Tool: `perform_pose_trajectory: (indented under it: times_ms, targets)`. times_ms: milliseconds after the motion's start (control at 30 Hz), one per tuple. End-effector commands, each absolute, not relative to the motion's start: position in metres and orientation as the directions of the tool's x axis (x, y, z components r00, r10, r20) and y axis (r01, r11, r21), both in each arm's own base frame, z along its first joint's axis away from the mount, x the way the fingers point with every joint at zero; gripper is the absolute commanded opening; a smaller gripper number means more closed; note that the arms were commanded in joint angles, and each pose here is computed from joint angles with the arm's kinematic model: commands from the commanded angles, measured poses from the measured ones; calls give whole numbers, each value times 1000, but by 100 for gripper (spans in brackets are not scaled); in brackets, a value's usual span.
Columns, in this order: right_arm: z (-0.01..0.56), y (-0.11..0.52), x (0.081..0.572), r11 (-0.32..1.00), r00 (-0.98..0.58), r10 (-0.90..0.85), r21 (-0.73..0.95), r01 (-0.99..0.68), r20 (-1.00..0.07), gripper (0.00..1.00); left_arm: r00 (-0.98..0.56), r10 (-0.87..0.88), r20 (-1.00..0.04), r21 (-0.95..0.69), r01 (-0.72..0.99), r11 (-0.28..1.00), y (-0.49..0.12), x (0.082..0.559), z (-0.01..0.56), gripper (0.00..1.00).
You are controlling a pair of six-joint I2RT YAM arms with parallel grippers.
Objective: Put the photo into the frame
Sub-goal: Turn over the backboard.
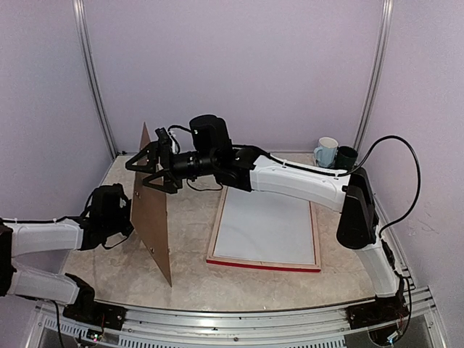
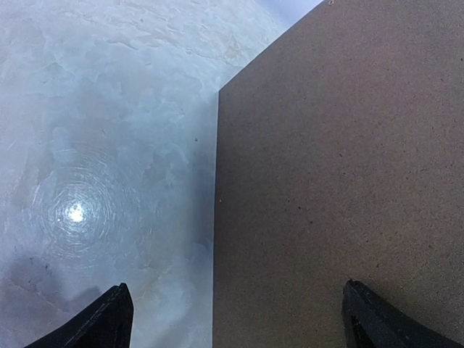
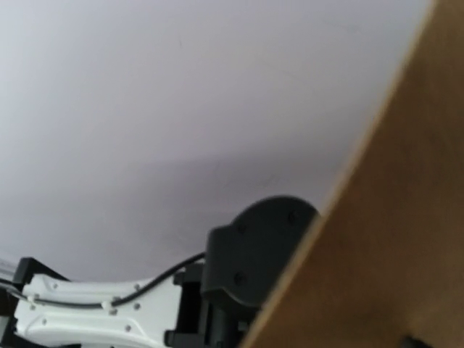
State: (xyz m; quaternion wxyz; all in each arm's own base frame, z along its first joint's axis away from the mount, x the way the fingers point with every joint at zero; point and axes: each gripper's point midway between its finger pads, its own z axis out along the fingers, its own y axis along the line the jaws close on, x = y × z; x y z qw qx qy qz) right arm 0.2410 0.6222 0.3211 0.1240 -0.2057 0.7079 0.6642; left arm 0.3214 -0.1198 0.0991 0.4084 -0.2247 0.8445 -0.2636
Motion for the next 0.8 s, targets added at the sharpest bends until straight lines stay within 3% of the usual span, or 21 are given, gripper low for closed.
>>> perform_pose_trajectory:
  times_ms: [0, 467, 767]
  targets:
    - [288, 624, 233, 63, -886, -169, 893, -446, -431, 99, -548, -591, -592, -632, -140, 762, -121, 324, 117, 99]
    - [258, 608, 239, 116, -896, -167, 894, -433, -412, 99, -423, -643, -639, -684, -70, 726, -92, 337, 201, 99]
    - [251, 604, 244, 121, -900, -164, 897, -425, -404, 99, -441, -661, -607, -743, 19, 669, -107, 331, 233, 99]
